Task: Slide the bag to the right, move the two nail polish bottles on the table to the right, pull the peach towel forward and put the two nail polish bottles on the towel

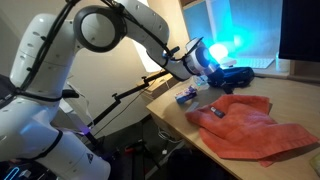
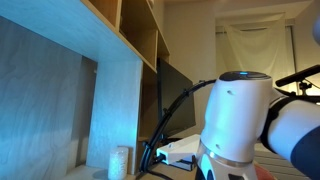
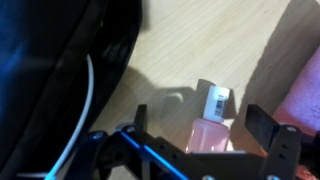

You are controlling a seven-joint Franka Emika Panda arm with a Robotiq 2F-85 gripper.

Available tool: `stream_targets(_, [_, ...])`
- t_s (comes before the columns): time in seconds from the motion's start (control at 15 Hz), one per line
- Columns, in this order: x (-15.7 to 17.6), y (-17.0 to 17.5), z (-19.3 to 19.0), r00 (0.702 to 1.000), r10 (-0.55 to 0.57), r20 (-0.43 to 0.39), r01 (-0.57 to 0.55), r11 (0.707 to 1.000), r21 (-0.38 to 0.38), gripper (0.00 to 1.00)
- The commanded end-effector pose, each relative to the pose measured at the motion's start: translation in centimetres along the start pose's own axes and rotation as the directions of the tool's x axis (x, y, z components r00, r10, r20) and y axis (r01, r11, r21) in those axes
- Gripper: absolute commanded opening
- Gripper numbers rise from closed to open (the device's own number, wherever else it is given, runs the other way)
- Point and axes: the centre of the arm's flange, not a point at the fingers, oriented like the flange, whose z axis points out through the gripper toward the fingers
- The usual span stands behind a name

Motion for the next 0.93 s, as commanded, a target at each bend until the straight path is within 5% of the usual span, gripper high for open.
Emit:
stream_targets(0.0, [-1.7,0.7,1.7,0.998,-0.01,-0.059,0.009,1.0,-0.022,1.0])
stream_targets(0.2, [-1.9,0.7,1.9,0.996,-0.009,-0.085,0.007,0.999,-0.031,0.98])
stream_targets(0.27, [-1.9,0.8,1.8,0.996,-0.005,-0.086,0.002,0.999,-0.037,0.73])
stream_targets(0.47, [-2.3,1.0,1.3,0.995,-0.006,-0.1,0.003,1.0,-0.029,0.6])
stream_targets(0.87, [-3.1,1.4,0.1,0.995,0.01,-0.095,-0.01,1.0,0.0,0.13])
